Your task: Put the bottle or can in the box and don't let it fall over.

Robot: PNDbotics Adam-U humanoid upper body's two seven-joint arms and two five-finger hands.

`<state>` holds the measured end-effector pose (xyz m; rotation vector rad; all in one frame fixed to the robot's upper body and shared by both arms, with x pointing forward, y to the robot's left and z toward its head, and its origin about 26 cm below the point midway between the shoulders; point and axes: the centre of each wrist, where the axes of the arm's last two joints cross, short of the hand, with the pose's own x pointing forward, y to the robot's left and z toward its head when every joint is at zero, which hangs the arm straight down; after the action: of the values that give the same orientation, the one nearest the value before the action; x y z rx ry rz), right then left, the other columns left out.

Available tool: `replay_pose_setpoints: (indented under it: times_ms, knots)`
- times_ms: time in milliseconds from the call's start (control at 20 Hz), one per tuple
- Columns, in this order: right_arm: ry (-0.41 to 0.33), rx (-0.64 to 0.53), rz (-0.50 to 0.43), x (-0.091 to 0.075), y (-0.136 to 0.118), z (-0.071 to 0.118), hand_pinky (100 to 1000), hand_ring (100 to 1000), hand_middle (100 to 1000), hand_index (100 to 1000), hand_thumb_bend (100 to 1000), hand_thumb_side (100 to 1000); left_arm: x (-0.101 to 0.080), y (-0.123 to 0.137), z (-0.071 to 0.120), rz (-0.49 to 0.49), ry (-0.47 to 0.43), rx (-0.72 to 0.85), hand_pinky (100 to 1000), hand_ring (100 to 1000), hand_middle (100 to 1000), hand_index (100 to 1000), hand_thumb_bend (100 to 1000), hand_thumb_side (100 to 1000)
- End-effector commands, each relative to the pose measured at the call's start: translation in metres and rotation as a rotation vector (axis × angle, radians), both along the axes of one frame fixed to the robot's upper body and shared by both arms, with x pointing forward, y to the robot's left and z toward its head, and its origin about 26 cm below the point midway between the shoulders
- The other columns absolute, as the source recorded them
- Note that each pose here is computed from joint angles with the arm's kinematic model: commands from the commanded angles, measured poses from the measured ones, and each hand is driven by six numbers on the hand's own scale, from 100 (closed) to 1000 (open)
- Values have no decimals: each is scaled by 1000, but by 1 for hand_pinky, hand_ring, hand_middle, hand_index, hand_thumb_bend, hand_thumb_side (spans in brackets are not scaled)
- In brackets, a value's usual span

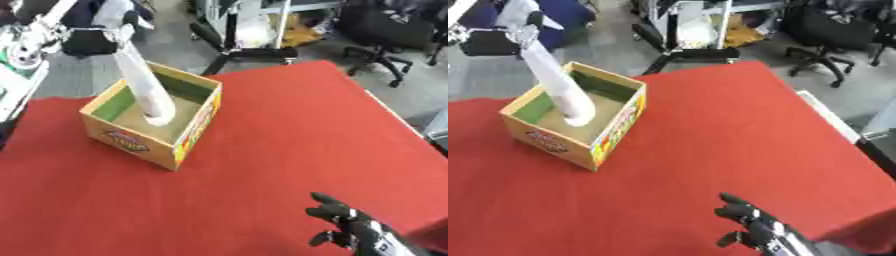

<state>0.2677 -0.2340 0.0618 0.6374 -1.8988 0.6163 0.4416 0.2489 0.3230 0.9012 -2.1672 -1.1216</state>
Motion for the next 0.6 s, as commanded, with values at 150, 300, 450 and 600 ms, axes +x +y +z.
replay_pose_setpoints:
  times_ms: [150,300,450,600]
  knots:
    - [-22,12,34,3,5,8,691,954,1000,871,100,784,1,-4,-4,1,-18,67,654,706,512,685,100,375]
    - [-22,12,35,4,5,9,691,954,1000,871,100,785,1,-2,-14,11,43,209,784,851,691,845,371,685]
    - [-21,9,23,4,3,8,691,954,1000,871,100,786,0,7,-16,10,155,316,853,935,784,892,462,819]
    - [-14,3,1,2,-1,6,691,954,1000,871,100,787,-12,25,-8,24,203,331,864,956,810,891,471,869]
